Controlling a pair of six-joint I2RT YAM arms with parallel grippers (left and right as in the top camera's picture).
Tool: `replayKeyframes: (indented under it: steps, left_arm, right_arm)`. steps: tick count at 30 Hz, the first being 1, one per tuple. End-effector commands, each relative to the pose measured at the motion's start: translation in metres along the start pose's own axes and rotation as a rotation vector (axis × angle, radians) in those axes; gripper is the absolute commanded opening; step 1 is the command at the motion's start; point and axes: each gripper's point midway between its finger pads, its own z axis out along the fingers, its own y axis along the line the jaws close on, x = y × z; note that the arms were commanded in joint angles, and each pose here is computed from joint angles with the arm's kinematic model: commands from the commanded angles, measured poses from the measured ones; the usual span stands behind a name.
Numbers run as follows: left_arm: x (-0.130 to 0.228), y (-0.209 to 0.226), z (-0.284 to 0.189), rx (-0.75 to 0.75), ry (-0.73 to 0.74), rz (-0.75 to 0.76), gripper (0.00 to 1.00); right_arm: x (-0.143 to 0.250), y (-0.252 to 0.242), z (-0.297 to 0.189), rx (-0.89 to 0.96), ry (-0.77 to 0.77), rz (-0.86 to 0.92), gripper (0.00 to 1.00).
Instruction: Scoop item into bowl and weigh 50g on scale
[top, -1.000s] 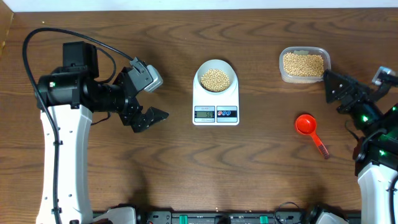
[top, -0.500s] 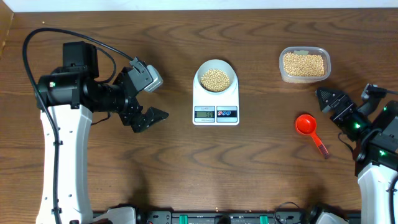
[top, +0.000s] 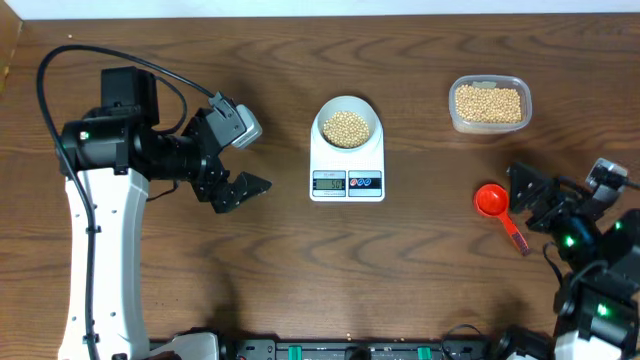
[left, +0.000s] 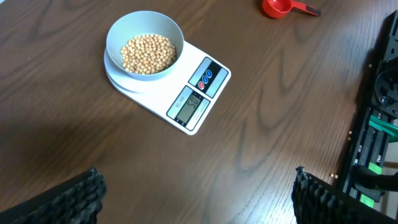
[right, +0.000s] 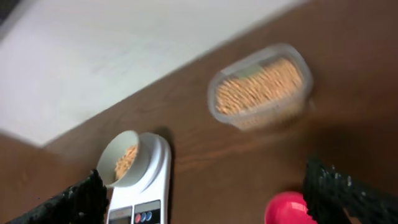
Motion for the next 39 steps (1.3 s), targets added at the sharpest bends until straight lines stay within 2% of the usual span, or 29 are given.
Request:
replayKeyframes:
  steps: [1,5,13,21,27,33,39]
  left_arm:
    - [0.002,-0.001,0.000,0.004,0.002,0.001,0.98]
    - [0.002,-0.001,0.000,0.004,0.002,0.001,0.98]
    - [0.002,-0.001,0.000,0.004,0.002,0.001,0.98]
    - [0.002,-0.001,0.000,0.004,0.002,0.001,0.98]
    - [0.002,-0.001,0.000,0.005,0.003,0.001,0.98]
    - [0.002,-0.001,0.000,0.005,0.003,0.001,0.98]
    - [0.002,-0.001,0.000,0.004,0.002,0.001,0.98]
  right_arm:
    - [-0.002,0.025,-0.012,-0.091,-0.029,-0.187,0.99]
    - [0.002,0.029,-0.017,-0.093,-0.027,-0.195,0.99]
    - [0.039,0.036,-0.018,-0.063,-0.026,-0.316,0.99]
    - [0.046,0.033,-0.011,-0.073,-0.191,-0.403,0.99]
    - [0.042,0.025,-0.014,-0.077,-0.382,-0.402,0.99]
    - [0.048,0.020,-0.014,-0.074,-0.394,-0.393,0.99]
    - [0.042,-0.003,-0.015,0.061,-0.416,-0.359,0.99]
